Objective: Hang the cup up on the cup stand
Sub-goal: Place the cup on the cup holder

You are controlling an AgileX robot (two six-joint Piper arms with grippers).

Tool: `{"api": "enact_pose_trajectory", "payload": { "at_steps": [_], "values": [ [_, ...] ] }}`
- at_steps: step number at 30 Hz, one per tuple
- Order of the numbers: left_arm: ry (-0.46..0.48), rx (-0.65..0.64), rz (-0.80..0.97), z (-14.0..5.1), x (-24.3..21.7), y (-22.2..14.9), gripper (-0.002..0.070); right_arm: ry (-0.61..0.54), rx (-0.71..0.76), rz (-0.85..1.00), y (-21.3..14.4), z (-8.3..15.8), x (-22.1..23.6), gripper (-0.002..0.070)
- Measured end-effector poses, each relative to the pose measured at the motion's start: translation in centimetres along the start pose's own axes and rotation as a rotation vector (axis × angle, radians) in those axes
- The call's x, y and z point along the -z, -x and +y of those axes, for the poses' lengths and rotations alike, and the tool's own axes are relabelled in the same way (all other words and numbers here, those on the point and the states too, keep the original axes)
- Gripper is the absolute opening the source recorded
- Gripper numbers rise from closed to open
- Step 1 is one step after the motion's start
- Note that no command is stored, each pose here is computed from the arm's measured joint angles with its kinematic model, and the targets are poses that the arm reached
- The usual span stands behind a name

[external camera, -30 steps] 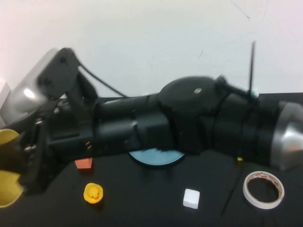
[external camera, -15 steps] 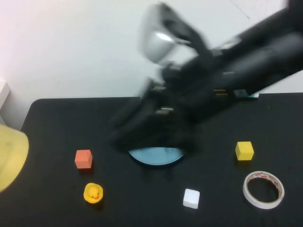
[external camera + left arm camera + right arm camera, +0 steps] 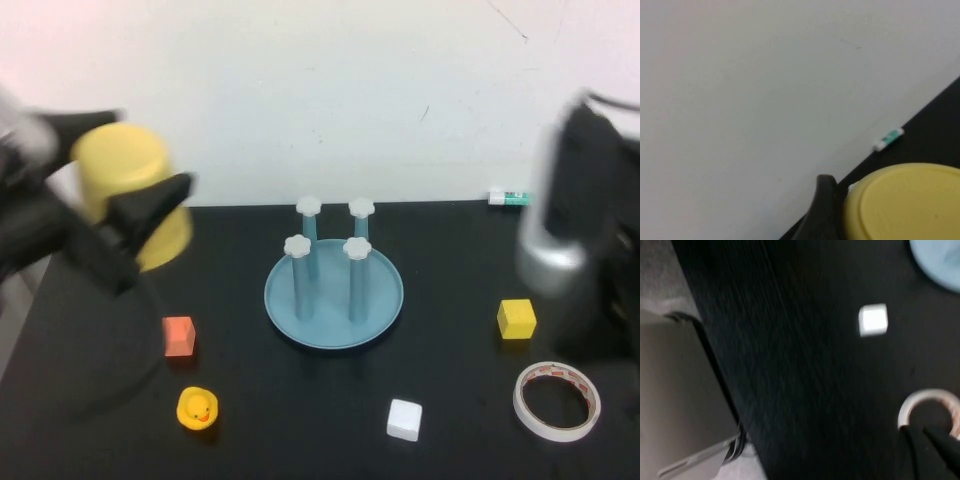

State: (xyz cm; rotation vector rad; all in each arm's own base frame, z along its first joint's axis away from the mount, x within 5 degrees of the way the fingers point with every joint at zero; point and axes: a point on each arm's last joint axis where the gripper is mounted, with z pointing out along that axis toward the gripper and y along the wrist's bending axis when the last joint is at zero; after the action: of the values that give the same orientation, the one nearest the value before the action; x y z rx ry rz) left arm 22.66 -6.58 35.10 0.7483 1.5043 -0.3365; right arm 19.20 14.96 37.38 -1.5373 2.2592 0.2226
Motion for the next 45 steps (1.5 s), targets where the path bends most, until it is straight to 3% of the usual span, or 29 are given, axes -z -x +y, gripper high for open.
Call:
{"api": "enact_pose_trajectory", "payload": {
  "at_steps": [8,13,19,24,30,45],
  "values": [
    [-0.305,-0.026,-0.070,3.8,-8.9,-1.5,0.0554,-0.007,-0.126,0.063,-6.0,3.1,-1.2,0.0006],
    [-0.365,-0.019,-0.066,5.8,-14.8,-4.1,0.0554,-0.059,-0.224,0.052,-8.7,4.4,-1.1,0.0006],
    [-0.429,-0.084,-0.078,6.0,-21.5,-7.6,0.0554,-0.097,-0.326,0.015,-11.0,5.9,0.0,0.0006],
    [-0.448,-0.092,-0.072,6.1,-25.4,-10.9,0.0553,-0.140,-0.389,-0.006,-12.7,6.8,1.6,0.0006],
    [-0.377,-0.123,-0.037,7.1,-28.2,-13.2,0.0553,-0.239,-0.425,-0.057,-13.9,7.0,3.0,0.0005],
    [-0.370,-0.073,-0.005,6.9,-29.5,-15.3,0.0554,-0.272,-0.435,-0.067,-14.3,7.0,3.3,0.0005]
  ]
}}
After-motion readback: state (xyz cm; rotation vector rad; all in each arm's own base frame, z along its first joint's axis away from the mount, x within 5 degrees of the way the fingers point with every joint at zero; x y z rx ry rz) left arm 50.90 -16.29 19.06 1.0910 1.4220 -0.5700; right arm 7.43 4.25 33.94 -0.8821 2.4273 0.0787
